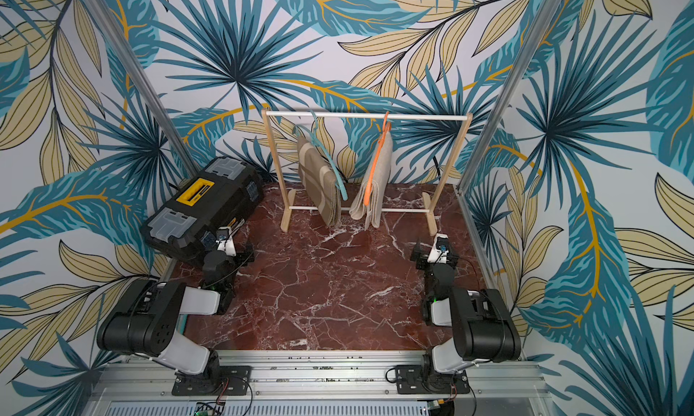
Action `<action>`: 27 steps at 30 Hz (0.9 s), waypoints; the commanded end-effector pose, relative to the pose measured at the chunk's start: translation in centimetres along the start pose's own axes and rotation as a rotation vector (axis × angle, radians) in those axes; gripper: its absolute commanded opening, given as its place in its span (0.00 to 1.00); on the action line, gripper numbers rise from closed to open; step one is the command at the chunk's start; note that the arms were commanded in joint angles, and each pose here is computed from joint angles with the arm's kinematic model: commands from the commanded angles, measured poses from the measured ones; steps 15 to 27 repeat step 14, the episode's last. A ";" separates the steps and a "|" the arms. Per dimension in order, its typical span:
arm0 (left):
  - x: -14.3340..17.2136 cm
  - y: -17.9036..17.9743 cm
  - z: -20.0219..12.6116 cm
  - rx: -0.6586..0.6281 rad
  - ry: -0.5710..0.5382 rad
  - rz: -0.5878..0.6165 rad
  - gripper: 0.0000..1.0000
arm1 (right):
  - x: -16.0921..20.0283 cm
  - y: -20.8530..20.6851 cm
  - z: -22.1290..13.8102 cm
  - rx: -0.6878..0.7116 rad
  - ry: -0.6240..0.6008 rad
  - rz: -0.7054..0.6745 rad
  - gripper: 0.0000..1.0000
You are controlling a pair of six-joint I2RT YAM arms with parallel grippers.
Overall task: Hang the scarf on the hanger
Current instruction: Reset both arms
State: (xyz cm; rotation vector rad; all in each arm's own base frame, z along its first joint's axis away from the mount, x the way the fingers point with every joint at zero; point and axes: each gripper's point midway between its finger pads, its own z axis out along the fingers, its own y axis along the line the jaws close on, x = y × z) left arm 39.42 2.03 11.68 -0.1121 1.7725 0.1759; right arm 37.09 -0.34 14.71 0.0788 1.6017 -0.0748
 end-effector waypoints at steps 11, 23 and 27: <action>-0.5 0.0 0.0 0.003 -0.021 0.001 1.00 | -0.3 0.0 0.1 -0.007 -0.015 -0.010 0.99; -0.5 0.0 0.0 0.003 -0.022 0.002 1.00 | -0.4 0.0 0.0 -0.005 -0.019 -0.009 0.99; -0.5 0.0 0.0 0.003 -0.022 0.002 1.00 | -0.4 0.0 0.0 -0.005 -0.019 -0.009 0.99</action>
